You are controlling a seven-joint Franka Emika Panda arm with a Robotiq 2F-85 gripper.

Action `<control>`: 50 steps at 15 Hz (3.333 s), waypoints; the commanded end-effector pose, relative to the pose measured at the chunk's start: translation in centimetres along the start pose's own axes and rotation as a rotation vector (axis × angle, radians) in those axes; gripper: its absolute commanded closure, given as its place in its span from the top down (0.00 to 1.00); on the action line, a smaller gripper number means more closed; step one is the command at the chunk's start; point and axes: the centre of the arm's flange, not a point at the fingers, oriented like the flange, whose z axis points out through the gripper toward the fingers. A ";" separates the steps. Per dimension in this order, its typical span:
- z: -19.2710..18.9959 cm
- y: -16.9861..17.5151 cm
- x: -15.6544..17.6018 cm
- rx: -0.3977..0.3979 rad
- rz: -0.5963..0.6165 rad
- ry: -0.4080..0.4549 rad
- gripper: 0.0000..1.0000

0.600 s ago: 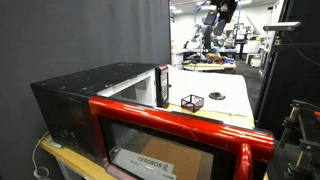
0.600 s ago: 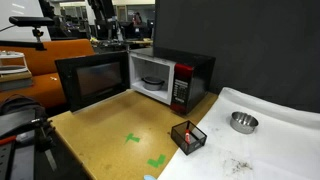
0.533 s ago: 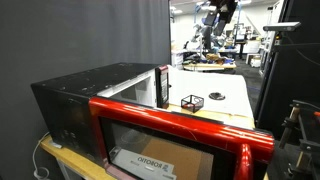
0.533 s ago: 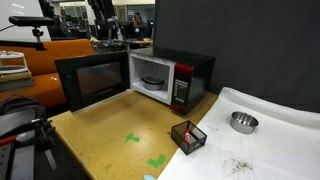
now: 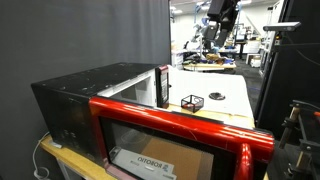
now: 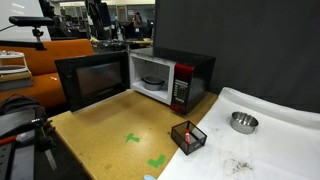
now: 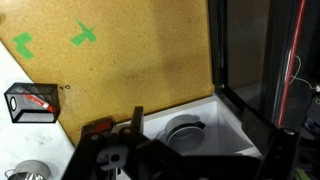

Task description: Close the microwave door

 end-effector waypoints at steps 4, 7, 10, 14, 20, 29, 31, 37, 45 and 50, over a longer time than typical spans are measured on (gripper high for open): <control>2.8 -2.5 -0.3 -0.011 0.291 -0.090 1.00; 5.5 -4.5 -1.4 0.033 0.457 -0.084 1.00; 6.0 -6.1 -0.9 0.080 0.608 -0.045 1.00; 5.6 -5.9 -1.5 0.074 0.564 -0.072 1.00; 7.4 -7.9 -3.3 0.085 0.724 -0.089 1.00; 9.0 -11.1 -5.6 0.020 1.088 -0.160 1.00; 8.7 -11.5 -4.9 0.051 1.153 -0.173 1.00; 10.7 -15.7 -5.9 0.116 1.222 -0.301 1.00; 13.8 -18.6 -6.1 0.173 1.250 -0.283 0.46; 17.0 -17.6 -5.5 0.137 1.245 -0.164 0.10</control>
